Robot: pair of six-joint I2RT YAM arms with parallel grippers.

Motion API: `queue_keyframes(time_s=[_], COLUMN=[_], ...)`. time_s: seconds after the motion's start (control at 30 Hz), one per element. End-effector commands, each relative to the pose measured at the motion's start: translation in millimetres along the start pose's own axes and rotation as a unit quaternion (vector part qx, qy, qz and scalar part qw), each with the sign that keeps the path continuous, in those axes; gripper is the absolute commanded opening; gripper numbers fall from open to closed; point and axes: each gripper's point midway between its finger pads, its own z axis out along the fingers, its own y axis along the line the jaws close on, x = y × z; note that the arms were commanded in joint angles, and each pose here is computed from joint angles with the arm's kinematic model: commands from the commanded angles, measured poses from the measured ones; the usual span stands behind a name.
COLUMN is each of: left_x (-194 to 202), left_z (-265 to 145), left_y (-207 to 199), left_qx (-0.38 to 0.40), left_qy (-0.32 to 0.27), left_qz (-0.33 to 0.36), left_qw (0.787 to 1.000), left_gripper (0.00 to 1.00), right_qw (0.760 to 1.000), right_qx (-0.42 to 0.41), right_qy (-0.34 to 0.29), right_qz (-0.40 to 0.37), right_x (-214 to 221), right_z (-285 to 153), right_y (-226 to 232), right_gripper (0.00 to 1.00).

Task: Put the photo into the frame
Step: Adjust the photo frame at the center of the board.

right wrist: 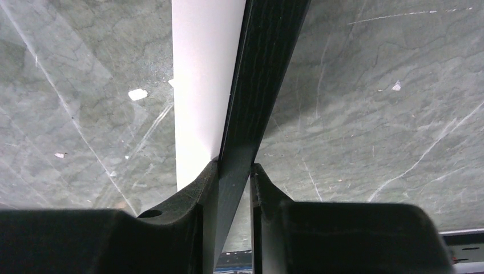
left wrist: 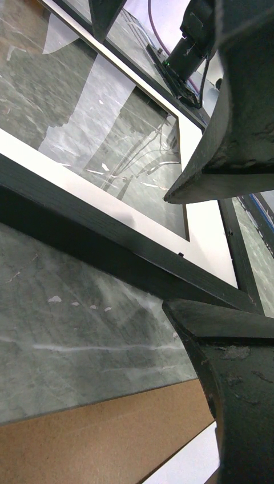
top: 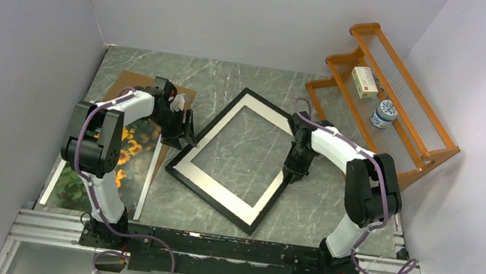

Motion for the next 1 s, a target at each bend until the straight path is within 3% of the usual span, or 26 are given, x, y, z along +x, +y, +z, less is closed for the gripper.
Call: queue_keyframes(time_s=[0.0,0.43,0.73,0.8,0.87,0.97], left_x=[-5,-2,5,4,3,0], left_z=[-7,-3,-3,-5,-7,-10], left_y=[-10,-6,1,0,0,-2], left_qx=[0.016,0.012,0.000,-0.002,-0.004,-0.005], left_qy=[-0.015,-0.023,-0.033,-0.038,-0.044,-0.050], left_qz=[0.016,0.003,-0.013,-0.014,-0.014,-0.014], left_qw=[1.000,1.000,0.999,0.999,0.999,0.999], left_gripper=[0.67,0.66,0.66,0.66,0.67,0.68], right_qw=[0.999,0.976,0.966,0.969,0.972,0.981], right_qx=[-0.020,-0.172,-0.190,-0.179,-0.169,-0.148], right_qy=[-0.023,-0.088,-0.118,-0.111,-0.111,-0.100], right_qz=[-0.017,-0.103,-0.128,-0.126,-0.119,-0.081], right_x=[-14,-33,-87,-92,-93,-82], right_z=[-1,2,5,-2,-14,-25], right_y=[10,47,63,63,61,48], right_gripper=[0.00,0.00,0.00,0.29,0.49,0.67])
